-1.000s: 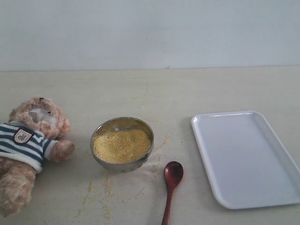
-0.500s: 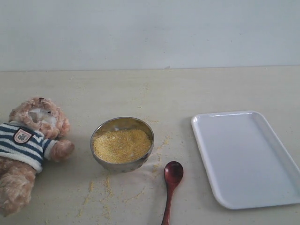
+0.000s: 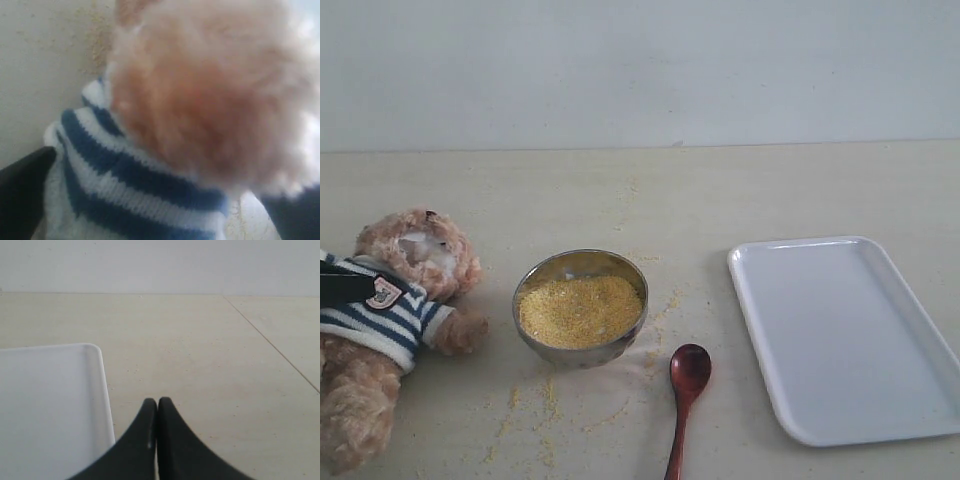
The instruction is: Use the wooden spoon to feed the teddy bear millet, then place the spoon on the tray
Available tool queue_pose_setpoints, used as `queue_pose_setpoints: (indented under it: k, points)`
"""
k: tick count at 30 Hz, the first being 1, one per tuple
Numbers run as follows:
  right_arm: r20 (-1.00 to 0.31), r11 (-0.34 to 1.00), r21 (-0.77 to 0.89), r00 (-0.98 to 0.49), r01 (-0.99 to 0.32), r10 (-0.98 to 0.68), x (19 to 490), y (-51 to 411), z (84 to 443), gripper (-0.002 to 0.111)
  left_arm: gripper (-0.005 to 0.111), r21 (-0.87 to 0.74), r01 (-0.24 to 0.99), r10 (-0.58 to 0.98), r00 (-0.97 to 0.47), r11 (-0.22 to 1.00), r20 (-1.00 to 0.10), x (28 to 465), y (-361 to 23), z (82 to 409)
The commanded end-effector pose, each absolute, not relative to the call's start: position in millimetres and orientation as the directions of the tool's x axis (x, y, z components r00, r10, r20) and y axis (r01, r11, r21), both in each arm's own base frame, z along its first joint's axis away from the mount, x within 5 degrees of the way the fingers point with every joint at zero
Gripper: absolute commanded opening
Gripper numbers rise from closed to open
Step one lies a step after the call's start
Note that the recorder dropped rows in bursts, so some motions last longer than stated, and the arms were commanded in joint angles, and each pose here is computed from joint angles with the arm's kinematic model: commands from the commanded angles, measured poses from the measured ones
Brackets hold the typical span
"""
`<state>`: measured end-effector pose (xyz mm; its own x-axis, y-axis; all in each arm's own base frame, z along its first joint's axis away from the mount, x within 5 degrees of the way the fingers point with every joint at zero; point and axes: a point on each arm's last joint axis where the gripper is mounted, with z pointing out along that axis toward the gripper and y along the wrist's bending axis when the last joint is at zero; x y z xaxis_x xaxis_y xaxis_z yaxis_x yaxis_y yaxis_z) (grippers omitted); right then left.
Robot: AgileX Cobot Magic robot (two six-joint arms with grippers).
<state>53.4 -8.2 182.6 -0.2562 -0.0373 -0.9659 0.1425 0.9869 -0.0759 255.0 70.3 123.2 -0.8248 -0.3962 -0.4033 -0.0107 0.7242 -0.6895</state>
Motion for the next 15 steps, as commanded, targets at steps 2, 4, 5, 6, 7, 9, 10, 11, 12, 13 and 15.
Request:
queue_pose_setpoints:
  k: [2, 4, 5, 6, 7, 9, 10, 11, 12, 13, 15]
  points:
    - [-0.968, 0.987, -0.081, -0.247, 0.141, -0.044, 53.3, -8.1, 183.7, 0.000, 0.110, -0.688, 0.017, -0.353, -0.849, 0.725, -0.394, 264.5, 62.1, 108.8]
    - [-0.970, 0.987, -0.079, -0.238, 0.142, -0.043, 53.4, -8.1, 184.5, 0.000, 0.107, -0.701, 0.028, -0.353, -0.849, 0.712, -0.392, 267.5, 61.0, 110.0]
    - [-0.970, 0.987, -0.079, -0.238, 0.142, -0.043, 53.4, -8.1, 184.5, 0.000, 0.101, -0.704, 0.031, -0.353, -0.849, 0.710, -0.393, 267.6, 60.7, 110.4]
    - [-0.969, 0.987, -0.079, -0.243, 0.141, -0.043, 53.3, -8.1, 184.0, 0.000, 0.084, -0.709, 0.040, -0.350, -0.849, 0.704, -0.395, 268.0, 60.2, 111.5]
    - [-0.969, 0.987, -0.079, -0.243, 0.141, -0.043, 53.3, -8.1, 184.0, 0.000, 0.070, -0.715, 0.043, -0.351, -0.850, 0.698, -0.393, 268.0, 59.7, 112.0]
    - [-0.969, 0.987, -0.079, -0.243, 0.141, -0.043, 53.3, -8.1, 184.0, 0.000, 0.029, -0.719, 0.054, -0.344, -0.852, 0.693, -0.396, 267.9, 59.0, 112.8]
    - [-0.969, 0.987, -0.079, -0.243, 0.141, -0.043, 53.3, -8.1, 184.0, 0.000, 0.005, -0.720, 0.055, -0.344, -0.852, 0.692, -0.396, 267.9, 58.9, 112.9]
    - [-0.969, 0.987, -0.079, -0.243, 0.141, -0.043, 53.3, -8.1, 184.0, 0.000, 0.006, -0.719, 0.058, -0.342, -0.851, 0.693, -0.398, 267.9, 58.9, 112.9]
    - [-0.969, 0.987, -0.079, -0.243, 0.141, -0.043, 53.3, -8.1, 184.0, 0.000, 0.005, -0.722, 0.052, -0.350, -0.849, 0.690, -0.396, 268.4, 59.1, 113.2]
    - [-0.969, 0.987, -0.079, -0.243, 0.141, -0.043, 53.3, -8.1, 184.0, 0.000, 0.005, -0.724, 0.048, -0.357, -0.846, 0.689, -0.397, 268.8, 59.3, 113.4]
    - [-0.969, 0.987, -0.079, -0.243, 0.141, -0.043, 53.3, -8.1, 184.0, 0.000, 0.005, -0.747, 0.043, -0.392, -0.831, 0.663, -0.396, 271.0, 58.7, 116.2]
